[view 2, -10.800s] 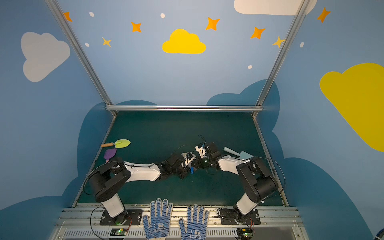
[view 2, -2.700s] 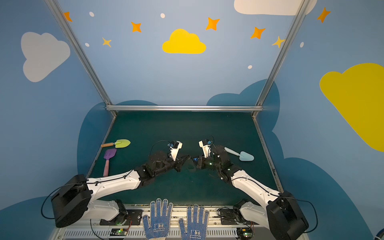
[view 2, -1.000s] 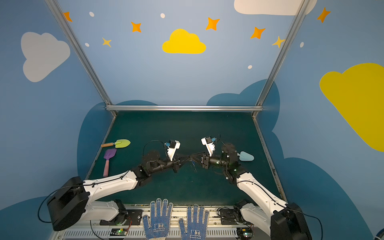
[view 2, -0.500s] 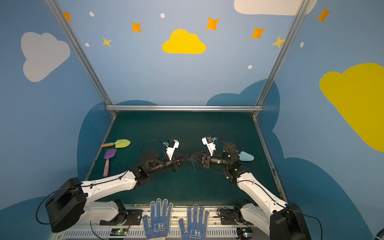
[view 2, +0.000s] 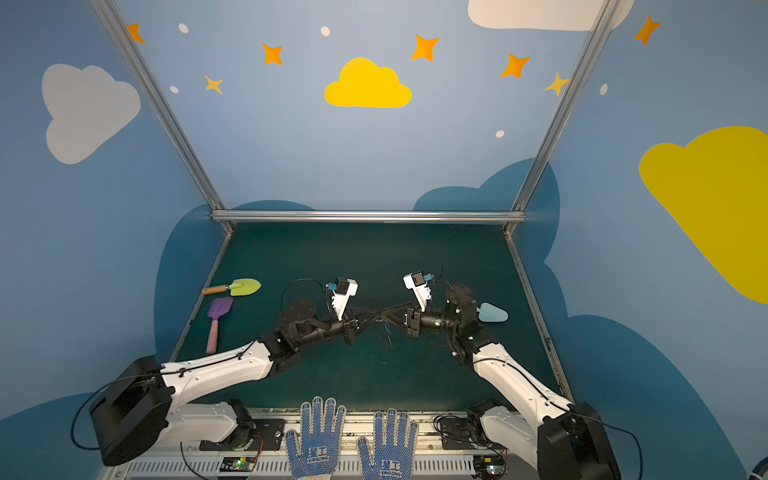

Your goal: Put the keys on the keyring

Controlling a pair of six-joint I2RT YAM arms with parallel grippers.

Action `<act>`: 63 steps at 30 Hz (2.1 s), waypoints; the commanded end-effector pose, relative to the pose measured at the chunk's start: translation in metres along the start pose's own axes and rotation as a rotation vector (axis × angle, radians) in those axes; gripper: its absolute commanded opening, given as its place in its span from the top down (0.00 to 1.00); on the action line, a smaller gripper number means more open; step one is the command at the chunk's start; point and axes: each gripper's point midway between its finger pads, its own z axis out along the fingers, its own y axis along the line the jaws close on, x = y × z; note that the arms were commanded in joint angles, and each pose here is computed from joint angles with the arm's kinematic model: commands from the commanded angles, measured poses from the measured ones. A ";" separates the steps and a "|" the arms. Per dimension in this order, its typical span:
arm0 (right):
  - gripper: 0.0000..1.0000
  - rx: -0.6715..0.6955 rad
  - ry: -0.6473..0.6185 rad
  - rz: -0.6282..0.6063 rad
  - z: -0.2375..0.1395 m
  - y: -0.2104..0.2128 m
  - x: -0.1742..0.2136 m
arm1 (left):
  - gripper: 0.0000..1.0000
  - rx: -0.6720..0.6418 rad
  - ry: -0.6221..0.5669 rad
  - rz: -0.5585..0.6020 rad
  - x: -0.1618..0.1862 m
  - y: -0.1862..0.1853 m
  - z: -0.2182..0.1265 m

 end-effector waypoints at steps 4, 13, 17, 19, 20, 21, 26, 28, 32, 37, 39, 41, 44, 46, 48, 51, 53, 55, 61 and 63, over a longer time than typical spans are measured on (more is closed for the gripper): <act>0.90 -0.068 0.010 -0.033 0.000 0.016 -0.007 | 0.96 0.054 -0.083 0.027 -0.031 -0.017 -0.003; 1.00 -0.081 0.027 -0.034 0.000 0.020 -0.006 | 0.97 0.032 -0.080 0.024 -0.031 -0.012 -0.002; 1.00 0.012 0.024 -0.016 -0.001 0.005 -0.007 | 0.91 -0.042 -0.060 0.014 -0.027 0.003 0.000; 1.00 0.090 0.019 -0.015 -0.003 -0.006 -0.006 | 0.74 -0.138 -0.051 -0.019 -0.025 0.020 -0.002; 1.00 0.162 0.008 -0.006 -0.005 -0.018 -0.007 | 0.72 -0.188 -0.047 -0.036 -0.024 0.030 -0.003; 1.00 0.208 0.006 -0.004 -0.007 -0.026 -0.007 | 0.71 -0.220 -0.050 -0.042 -0.025 0.036 -0.005; 1.00 0.427 -0.008 0.013 -0.016 -0.061 -0.012 | 0.57 -0.375 -0.052 -0.104 -0.021 0.065 -0.016; 1.00 0.561 -0.016 0.052 -0.025 -0.083 -0.015 | 0.56 -0.408 -0.022 -0.137 -0.016 0.069 -0.017; 1.00 0.711 0.001 0.116 -0.035 -0.104 -0.013 | 0.56 -0.338 0.058 -0.210 -0.002 0.058 -0.009; 1.00 0.851 -0.011 0.244 -0.048 -0.121 -0.004 | 0.57 -0.201 0.104 -0.309 0.011 0.031 0.006; 1.00 0.866 -0.016 0.290 -0.049 -0.123 -0.002 | 0.58 -0.190 0.140 -0.329 0.022 0.027 0.014; 1.00 0.892 -0.022 0.322 -0.051 -0.123 -0.001 | 0.59 -0.193 0.178 -0.325 0.035 0.022 0.024; 1.00 0.873 -0.042 0.349 -0.048 -0.119 -0.003 | 0.58 -0.215 0.224 -0.324 0.051 0.023 0.036; 1.00 0.857 -0.054 0.351 -0.046 -0.115 -0.004 | 0.58 -0.235 0.234 -0.332 0.058 0.030 0.043; 1.00 0.841 -0.069 0.349 -0.045 -0.110 -0.006 | 0.56 -0.244 0.226 -0.346 0.062 0.037 0.049; 1.00 0.823 -0.080 0.348 -0.044 -0.105 -0.007 | 0.52 -0.229 0.204 -0.375 0.060 0.043 0.059; 1.00 0.811 -0.084 0.342 -0.043 -0.102 -0.008 | 0.51 -0.205 0.206 -0.386 0.059 0.044 0.065; 1.00 0.811 -0.088 0.341 -0.043 -0.101 -0.008 | 0.51 -0.196 0.200 -0.403 0.060 0.047 0.069; 1.00 0.802 -0.092 0.335 -0.043 -0.098 -0.008 | 0.50 -0.137 0.152 -0.431 0.050 0.048 0.075; 1.00 0.800 -0.095 0.333 -0.043 -0.097 -0.009 | 0.50 -0.140 0.145 -0.437 0.049 0.050 0.077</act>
